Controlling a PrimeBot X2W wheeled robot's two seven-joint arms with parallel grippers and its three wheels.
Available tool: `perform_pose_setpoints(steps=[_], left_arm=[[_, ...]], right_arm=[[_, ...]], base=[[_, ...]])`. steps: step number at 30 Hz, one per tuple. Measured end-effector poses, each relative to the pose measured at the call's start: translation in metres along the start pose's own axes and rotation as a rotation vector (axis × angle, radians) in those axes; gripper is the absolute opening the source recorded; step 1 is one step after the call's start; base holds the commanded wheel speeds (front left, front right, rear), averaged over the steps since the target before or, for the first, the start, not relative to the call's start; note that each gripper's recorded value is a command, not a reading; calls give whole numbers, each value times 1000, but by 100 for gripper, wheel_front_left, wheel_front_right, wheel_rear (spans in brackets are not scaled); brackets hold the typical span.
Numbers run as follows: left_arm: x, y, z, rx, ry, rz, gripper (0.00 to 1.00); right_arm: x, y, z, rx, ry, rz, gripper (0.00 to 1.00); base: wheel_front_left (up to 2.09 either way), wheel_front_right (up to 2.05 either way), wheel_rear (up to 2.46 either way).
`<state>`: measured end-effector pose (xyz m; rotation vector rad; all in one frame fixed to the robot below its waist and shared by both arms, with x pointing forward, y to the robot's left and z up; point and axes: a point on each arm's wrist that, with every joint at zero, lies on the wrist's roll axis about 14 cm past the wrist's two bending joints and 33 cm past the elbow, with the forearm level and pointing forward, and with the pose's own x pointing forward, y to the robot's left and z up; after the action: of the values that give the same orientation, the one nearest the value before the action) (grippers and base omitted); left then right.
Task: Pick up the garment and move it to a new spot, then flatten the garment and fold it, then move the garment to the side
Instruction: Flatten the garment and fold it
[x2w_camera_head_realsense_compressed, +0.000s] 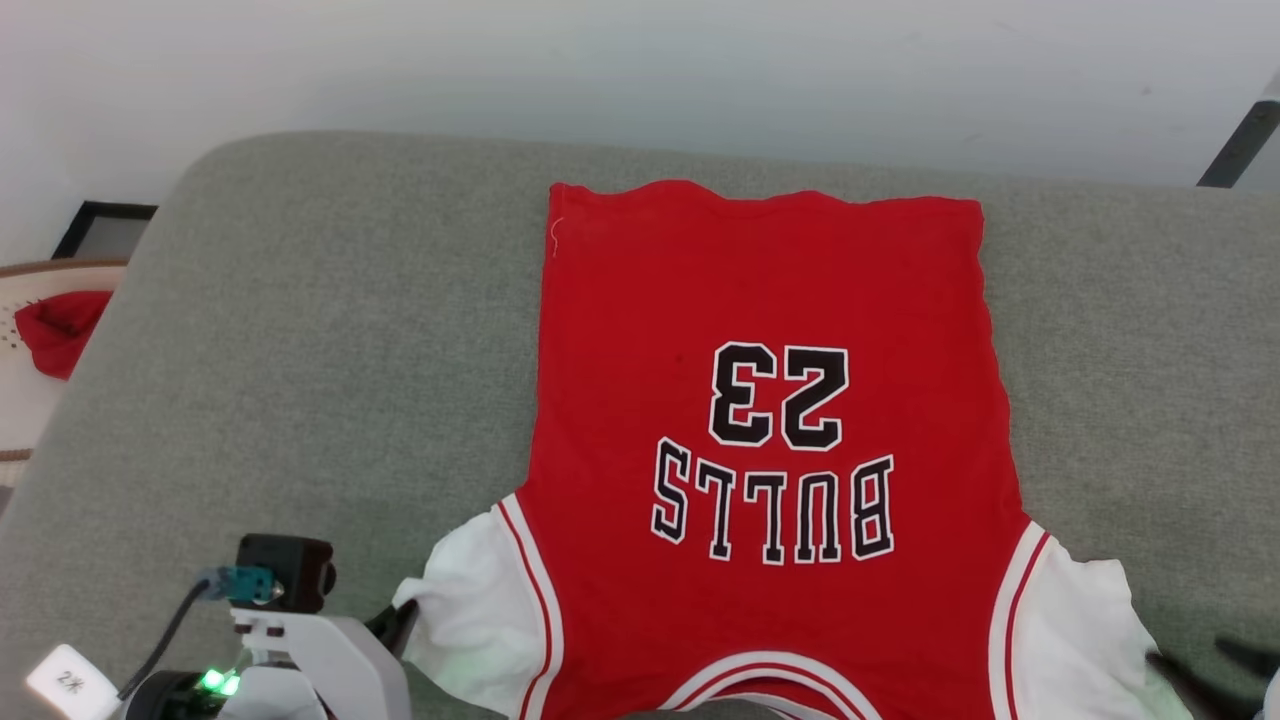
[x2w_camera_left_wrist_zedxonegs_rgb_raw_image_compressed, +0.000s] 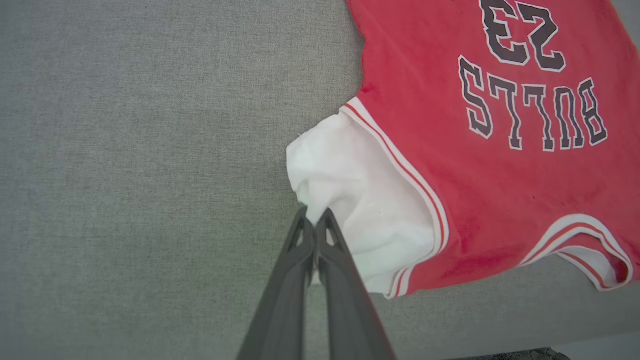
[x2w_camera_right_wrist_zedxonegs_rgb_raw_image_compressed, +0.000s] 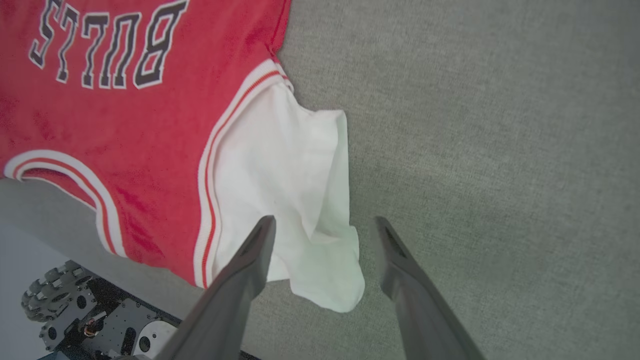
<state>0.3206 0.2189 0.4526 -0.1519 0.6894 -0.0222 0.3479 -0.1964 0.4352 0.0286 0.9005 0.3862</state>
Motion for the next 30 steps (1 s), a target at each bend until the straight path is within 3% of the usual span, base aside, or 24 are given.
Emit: perform_pose_setpoints(steps=[9,16,23,30], left_arm=[[13,-5,-7,-6,-6,-8,0],[21,-12,-7,-20,-15,-26,0],[30,-18,-9,-31,-16,-44,0],[38,-16,-16,-54,1,-37,0]], right_arm=[[-6,15,93,-123,-258,5,100],[15,14,167,-194,-377,-1,100],[56,6,222,-208,-384,-16,100],[112,-3,243,-195,-285,-34,100]], base=[[0,0,0],[0,0,0],[0,0,0],[0,0,0]])
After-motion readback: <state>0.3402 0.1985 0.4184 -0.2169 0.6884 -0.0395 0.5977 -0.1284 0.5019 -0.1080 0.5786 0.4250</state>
